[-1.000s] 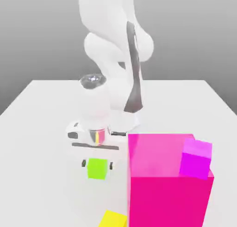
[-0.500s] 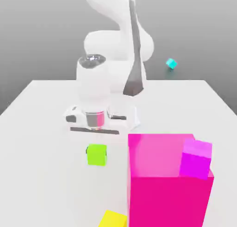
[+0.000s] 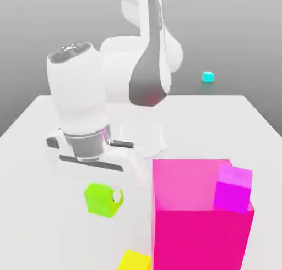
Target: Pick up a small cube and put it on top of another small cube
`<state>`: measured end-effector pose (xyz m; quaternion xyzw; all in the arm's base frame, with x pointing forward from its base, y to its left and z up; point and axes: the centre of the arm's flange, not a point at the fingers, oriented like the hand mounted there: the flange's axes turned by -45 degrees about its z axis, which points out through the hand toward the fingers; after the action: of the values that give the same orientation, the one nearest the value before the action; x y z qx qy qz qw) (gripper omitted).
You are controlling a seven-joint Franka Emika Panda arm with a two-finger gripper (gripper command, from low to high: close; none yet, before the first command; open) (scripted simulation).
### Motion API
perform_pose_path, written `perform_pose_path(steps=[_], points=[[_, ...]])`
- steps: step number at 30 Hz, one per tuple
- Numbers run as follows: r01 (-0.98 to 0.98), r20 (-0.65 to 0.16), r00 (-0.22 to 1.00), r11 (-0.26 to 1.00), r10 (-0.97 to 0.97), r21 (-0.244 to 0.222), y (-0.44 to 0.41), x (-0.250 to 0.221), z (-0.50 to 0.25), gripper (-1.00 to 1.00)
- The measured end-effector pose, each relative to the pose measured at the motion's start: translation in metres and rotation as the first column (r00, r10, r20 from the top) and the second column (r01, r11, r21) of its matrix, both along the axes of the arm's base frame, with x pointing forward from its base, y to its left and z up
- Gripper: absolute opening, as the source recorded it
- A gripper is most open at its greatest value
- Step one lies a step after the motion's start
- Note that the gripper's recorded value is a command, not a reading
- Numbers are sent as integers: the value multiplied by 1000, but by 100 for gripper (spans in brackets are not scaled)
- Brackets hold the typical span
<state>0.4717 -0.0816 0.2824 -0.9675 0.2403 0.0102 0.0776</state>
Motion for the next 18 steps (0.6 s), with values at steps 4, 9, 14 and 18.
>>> perform_pose_path(steps=[4,9,14,18], points=[[0,-11,1000,1000,0,17,49,39,48,-100],[-7,-24,1000,1000,7,-30,115,56,109,-100],[-105,-21,994,986,103,-132,236,39,163,-100],[-84,-17,996,985,83,-150,235,39,116,100]])
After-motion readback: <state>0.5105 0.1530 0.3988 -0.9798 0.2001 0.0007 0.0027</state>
